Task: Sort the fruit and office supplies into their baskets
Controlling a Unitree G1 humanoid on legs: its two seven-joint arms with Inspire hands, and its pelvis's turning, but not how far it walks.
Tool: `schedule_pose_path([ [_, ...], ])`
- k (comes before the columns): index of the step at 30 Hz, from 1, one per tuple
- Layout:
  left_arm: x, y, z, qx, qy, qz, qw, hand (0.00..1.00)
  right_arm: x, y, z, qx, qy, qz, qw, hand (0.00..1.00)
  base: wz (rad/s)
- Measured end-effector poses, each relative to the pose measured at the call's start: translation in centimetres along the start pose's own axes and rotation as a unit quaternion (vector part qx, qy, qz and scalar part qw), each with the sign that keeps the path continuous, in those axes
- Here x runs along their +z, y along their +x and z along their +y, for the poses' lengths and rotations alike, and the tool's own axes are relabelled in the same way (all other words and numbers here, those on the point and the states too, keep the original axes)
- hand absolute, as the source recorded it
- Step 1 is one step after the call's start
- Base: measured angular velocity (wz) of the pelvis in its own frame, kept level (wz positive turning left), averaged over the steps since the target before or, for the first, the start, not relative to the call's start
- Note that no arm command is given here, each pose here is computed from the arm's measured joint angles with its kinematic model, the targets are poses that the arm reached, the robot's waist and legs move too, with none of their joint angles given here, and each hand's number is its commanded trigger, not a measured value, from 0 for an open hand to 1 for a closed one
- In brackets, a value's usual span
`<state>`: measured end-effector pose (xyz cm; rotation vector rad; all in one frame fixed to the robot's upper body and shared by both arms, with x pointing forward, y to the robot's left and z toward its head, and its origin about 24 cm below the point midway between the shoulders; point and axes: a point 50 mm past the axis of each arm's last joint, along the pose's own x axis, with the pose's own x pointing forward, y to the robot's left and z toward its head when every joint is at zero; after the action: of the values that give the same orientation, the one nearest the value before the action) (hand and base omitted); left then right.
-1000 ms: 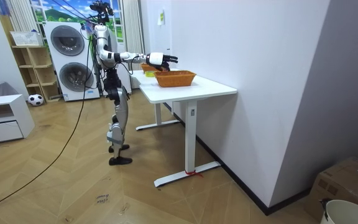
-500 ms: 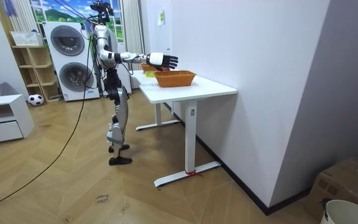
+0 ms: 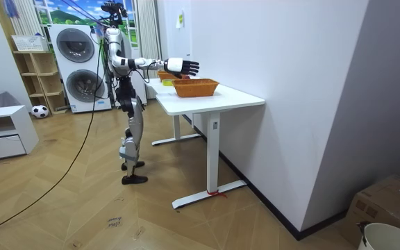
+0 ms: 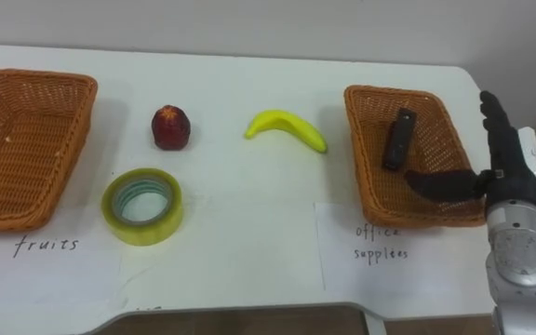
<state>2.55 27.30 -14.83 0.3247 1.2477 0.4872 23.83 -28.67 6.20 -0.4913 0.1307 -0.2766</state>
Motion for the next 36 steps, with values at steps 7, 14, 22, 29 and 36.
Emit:
schedule_pose_path([
  [7,0.4,0.1,-0.3,-0.003,-0.001,-0.001,1.000,0.00,0.9,0.0,0.7,0.052,0.043,-0.018,0.998,0.00,-0.01],
  [14,-0.9,-0.1,-0.3,-0.006,0.003,0.017,1.000,0.00,2.1,-0.2,2.9,0.119,0.058,-0.041,0.990,0.00,0.03],
  [22,-1.7,-0.3,-0.6,-0.016,0.026,0.028,0.999,0.00,5.1,-0.6,4.3,0.152,0.060,-0.102,0.981,0.00,0.07],
  [29,-1.5,-0.2,-0.9,-0.028,0.032,0.034,0.999,0.00,7.3,-1.0,7.0,0.211,0.087,-0.143,0.963,0.00,0.03],
  [36,-0.3,-0.1,-1.4,-0.031,0.036,0.020,0.999,0.00,8.1,-1.3,8.8,0.249,0.094,-0.155,0.952,0.00,0.04],
])
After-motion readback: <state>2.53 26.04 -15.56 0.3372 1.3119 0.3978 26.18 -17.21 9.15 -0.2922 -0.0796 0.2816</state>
